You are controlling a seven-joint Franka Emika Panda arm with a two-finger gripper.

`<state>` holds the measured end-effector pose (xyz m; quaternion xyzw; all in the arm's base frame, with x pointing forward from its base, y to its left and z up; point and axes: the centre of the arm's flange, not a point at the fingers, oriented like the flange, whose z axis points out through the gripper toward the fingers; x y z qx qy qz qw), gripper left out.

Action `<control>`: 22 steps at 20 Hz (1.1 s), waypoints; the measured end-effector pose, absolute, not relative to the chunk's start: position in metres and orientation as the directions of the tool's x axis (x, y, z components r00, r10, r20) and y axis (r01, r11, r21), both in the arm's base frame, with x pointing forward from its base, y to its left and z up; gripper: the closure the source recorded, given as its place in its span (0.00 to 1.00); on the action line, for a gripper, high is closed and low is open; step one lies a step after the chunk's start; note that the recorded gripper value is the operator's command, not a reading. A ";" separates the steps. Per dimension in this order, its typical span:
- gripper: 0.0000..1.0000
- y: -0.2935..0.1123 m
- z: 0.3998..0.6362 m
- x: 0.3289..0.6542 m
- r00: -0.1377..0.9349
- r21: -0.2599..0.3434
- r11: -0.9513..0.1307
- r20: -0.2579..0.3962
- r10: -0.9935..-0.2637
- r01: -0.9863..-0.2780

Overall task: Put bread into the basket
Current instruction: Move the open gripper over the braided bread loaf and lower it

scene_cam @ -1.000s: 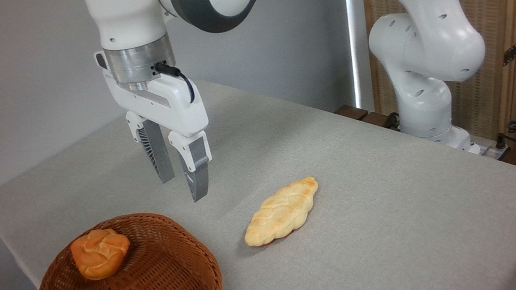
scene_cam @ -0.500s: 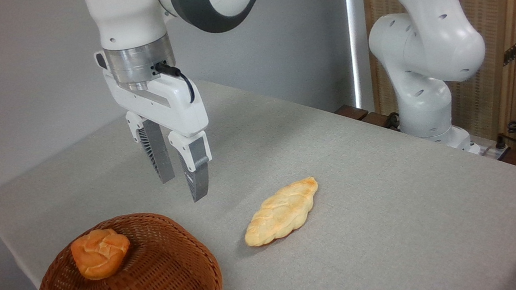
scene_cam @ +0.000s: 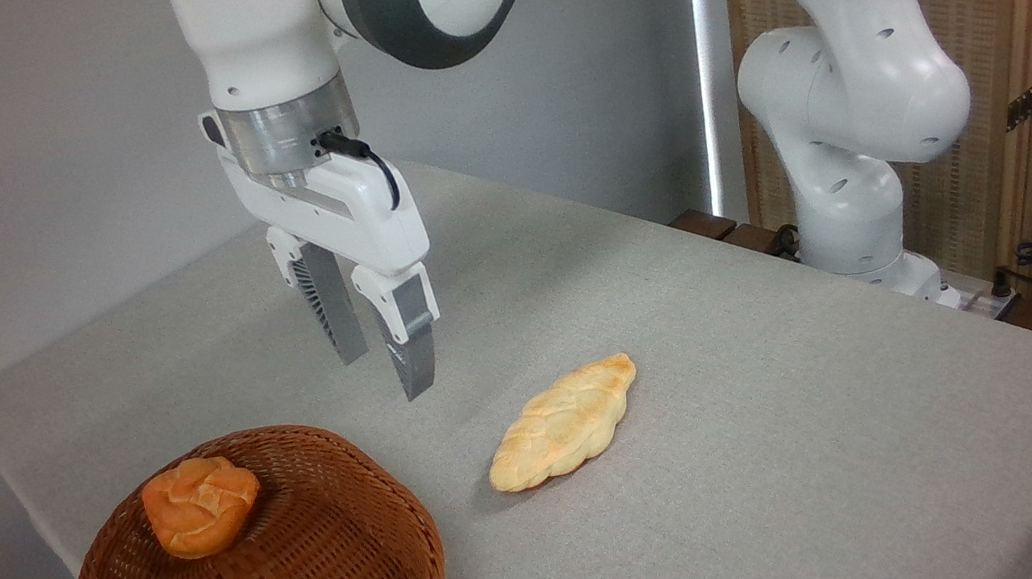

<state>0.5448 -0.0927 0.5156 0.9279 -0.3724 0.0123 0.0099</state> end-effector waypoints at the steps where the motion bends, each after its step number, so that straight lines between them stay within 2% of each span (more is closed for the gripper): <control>1: 0.00 -0.090 0.510 0.544 0.726 0.015 -0.725 0.020 -0.688 -0.688; 7: 0.00 -0.033 0.493 0.533 0.784 0.061 -0.786 -0.047 -0.618 -0.616; 12: 0.00 -0.019 0.451 0.515 0.751 0.081 -0.763 -0.139 -0.646 -0.641; 17: 0.00 -0.013 0.441 0.514 0.753 0.069 -0.762 -0.118 -0.647 -0.644; 22: 0.00 -0.021 0.429 0.513 0.740 0.075 -0.751 -0.127 -0.660 -0.657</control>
